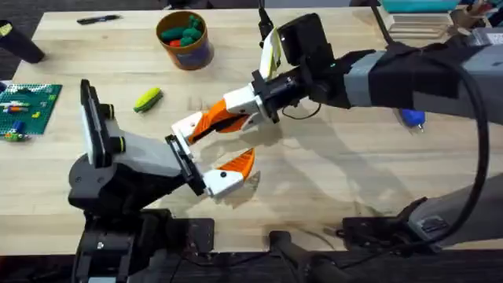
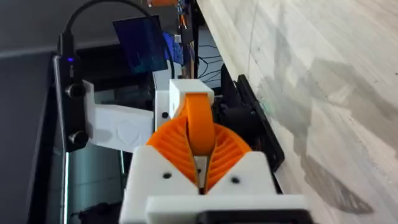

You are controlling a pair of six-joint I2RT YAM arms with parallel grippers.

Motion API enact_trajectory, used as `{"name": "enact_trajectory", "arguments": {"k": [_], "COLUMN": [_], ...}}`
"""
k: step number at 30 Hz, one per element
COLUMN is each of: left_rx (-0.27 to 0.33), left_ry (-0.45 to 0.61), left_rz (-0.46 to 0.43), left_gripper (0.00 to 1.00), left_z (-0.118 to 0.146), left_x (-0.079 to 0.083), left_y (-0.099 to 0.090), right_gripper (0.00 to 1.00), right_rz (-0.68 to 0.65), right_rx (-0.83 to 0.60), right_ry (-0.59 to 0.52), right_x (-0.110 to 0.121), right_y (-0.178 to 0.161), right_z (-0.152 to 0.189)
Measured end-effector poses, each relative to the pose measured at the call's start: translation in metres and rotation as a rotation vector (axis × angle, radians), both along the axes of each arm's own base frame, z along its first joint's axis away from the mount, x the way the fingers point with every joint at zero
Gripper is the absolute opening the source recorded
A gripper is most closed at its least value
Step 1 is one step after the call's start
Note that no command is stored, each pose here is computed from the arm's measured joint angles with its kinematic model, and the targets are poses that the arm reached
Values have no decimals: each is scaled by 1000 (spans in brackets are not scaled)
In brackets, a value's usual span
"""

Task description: Pick up the gripper from the table and insert it into the empty holder that is missing its gripper. Then pick up a screw, insert it into the mounting hole, and use the screwdriver to tighten it. Finally, clean up the table by picking up the vegetable and placing it into the bucket.

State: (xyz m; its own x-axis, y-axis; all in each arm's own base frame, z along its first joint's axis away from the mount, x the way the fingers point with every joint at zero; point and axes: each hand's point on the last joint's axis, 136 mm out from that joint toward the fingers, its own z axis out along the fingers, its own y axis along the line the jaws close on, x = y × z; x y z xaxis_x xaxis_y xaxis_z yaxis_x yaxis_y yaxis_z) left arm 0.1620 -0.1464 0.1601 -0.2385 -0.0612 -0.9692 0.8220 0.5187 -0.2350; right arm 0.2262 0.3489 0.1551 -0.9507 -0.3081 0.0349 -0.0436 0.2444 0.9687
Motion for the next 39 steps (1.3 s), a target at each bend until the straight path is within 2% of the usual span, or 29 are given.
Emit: {"name": "enact_trajectory", "arguments": {"k": [7,15,19,29,34,39], "left_rx": [3,7,10,14,14,14], "left_ry": [-7,-15,-21,-27,-32,-32], "left_rz": [-6,-13,-13,-15,-28,-32], "left_gripper": [890,889,890,890,889,889], "left_z": [0,0,0,0,1,1], "left_x": [-1,-2,-2,-2,-4,-4], "left_y": [-1,-1,-1,-1,-2,-3], "right_gripper": [170,400,447,478,556,573], "right_rz": [-10,-23,-25,-25,-22,-15], "right_rx": [-17,-39,-42,-43,-44,-42], "right_ry": [8,2,2,3,12,25], "right_x": [0,0,0,0,-1,-1], "right_y": [1,3,3,3,3,2], "right_z": [-3,-7,-8,-8,-9,-11]}}
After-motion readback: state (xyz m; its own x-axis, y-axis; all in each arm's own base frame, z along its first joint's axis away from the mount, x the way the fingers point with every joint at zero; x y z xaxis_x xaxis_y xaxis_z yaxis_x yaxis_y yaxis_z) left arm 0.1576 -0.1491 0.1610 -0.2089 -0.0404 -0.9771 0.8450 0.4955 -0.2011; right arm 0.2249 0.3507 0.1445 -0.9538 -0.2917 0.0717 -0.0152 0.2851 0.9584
